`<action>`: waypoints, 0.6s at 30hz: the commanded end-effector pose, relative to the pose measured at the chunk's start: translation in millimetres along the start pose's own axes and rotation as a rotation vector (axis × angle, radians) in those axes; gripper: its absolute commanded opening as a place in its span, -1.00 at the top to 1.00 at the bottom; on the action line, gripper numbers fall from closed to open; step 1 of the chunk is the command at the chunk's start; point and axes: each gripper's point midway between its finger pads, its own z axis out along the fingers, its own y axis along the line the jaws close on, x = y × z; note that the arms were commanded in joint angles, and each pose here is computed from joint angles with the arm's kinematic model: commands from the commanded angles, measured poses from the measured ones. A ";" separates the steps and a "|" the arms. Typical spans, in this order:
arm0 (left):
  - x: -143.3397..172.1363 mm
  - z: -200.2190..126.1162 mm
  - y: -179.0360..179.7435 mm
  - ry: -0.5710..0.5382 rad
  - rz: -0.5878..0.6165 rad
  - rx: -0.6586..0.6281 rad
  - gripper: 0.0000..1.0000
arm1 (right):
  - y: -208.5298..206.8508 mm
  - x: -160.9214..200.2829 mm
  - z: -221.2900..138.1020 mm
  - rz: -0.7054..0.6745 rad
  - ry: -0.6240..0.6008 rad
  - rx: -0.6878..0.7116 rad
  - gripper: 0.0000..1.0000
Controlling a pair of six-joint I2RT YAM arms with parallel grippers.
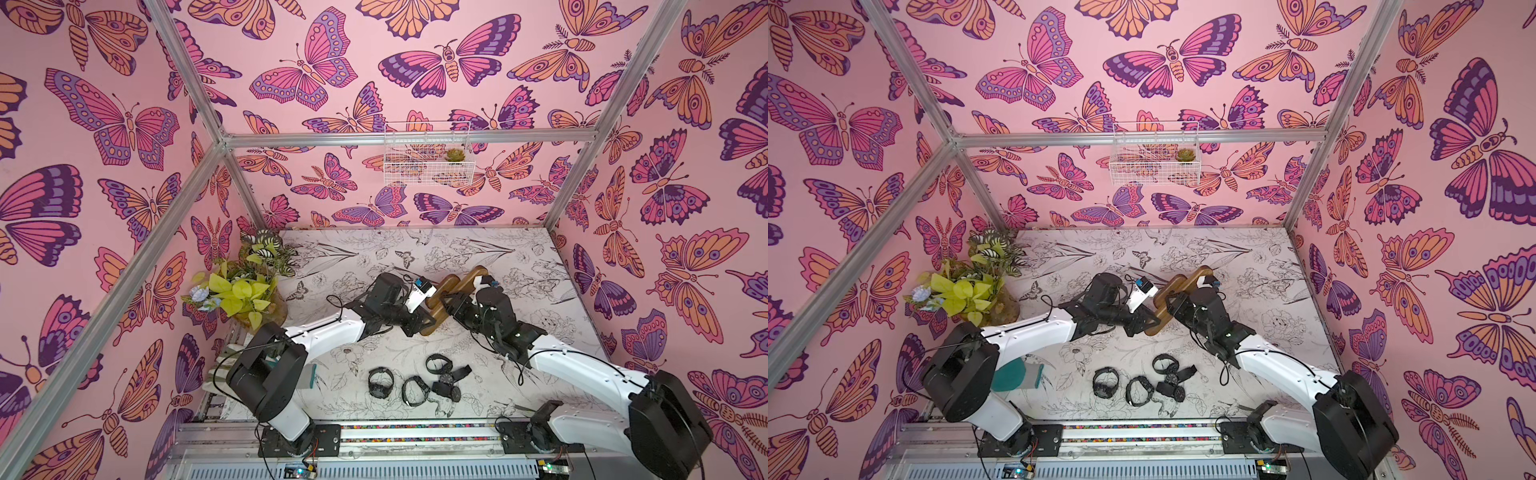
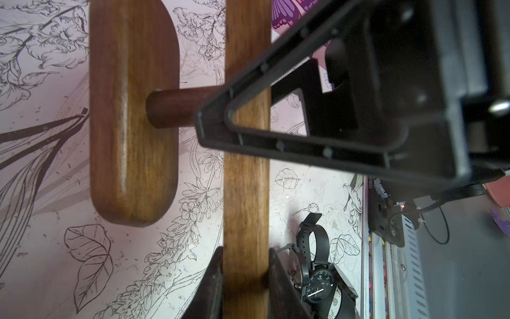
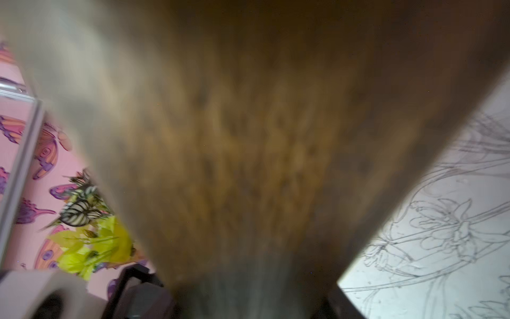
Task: Place watch on stand
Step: Pick up the stand at the center of the board, then place the stand at the center of the board.
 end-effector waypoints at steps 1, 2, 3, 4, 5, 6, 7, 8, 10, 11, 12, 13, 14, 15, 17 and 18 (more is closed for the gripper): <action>-22.6 -8.1 -12.7 -0.083 0.061 0.030 0.71 | 13.2 -8.5 1.0 0.012 -0.027 -0.019 0.26; -22.9 -7.9 -12.3 -0.084 0.061 0.027 0.69 | 9.6 -9.1 0.9 0.012 -0.030 0.006 0.38; -23.1 -8.0 -11.2 -0.085 0.059 0.022 0.67 | 6.9 -9.2 1.0 0.012 -0.029 0.026 0.43; -23.1 -8.2 -10.5 -0.085 0.057 0.017 0.62 | 3.4 -9.4 0.7 0.005 -0.027 0.054 0.46; -23.6 -8.9 -9.1 -0.088 0.055 0.005 0.55 | 0.9 -10.7 -0.3 -0.002 -0.026 0.082 0.50; -22.8 -9.2 -6.7 -0.087 0.047 -0.009 0.44 | -2.3 -11.1 -1.2 -0.011 -0.023 0.110 0.54; -22.2 -10.6 -1.5 -0.087 0.028 -0.040 0.28 | -5.0 -13.0 -3.1 -0.019 -0.024 0.142 0.57; -22.5 -13.5 2.9 -0.091 0.007 -0.068 0.15 | -9.6 -13.9 -5.3 -0.025 -0.023 0.184 0.59; -22.7 -21.4 9.8 -0.105 -0.013 -0.120 -0.04 | -24.1 -16.8 -10.6 -0.034 -0.029 0.286 0.59; -22.3 -26.4 14.3 -0.115 -0.022 -0.158 -0.17 | -29.3 -16.9 -11.2 -0.039 -0.021 0.325 0.58; -21.6 -31.5 18.4 -0.123 -0.027 -0.192 -0.29 | -35.0 -14.9 -12.1 -0.045 -0.002 0.365 0.58; -21.0 -37.3 23.2 -0.134 -0.030 -0.234 -0.38 | -40.9 -12.8 -12.5 -0.047 0.021 0.411 0.58; -19.7 -43.0 28.3 -0.142 -0.032 -0.273 -0.44 | -45.0 -9.9 -11.5 -0.056 0.044 0.445 0.57; -18.8 -47.6 31.0 -0.149 -0.031 -0.297 -0.47 | -49.5 -7.1 -10.5 -0.058 0.064 0.472 0.56; -15.7 -56.6 38.5 -0.160 -0.033 -0.358 -0.51 | -61.1 0.4 -8.2 -0.039 0.100 0.538 0.54; -14.2 -60.0 41.6 -0.163 -0.036 -0.381 -0.51 | -64.8 3.8 -5.7 -0.030 0.115 0.552 0.53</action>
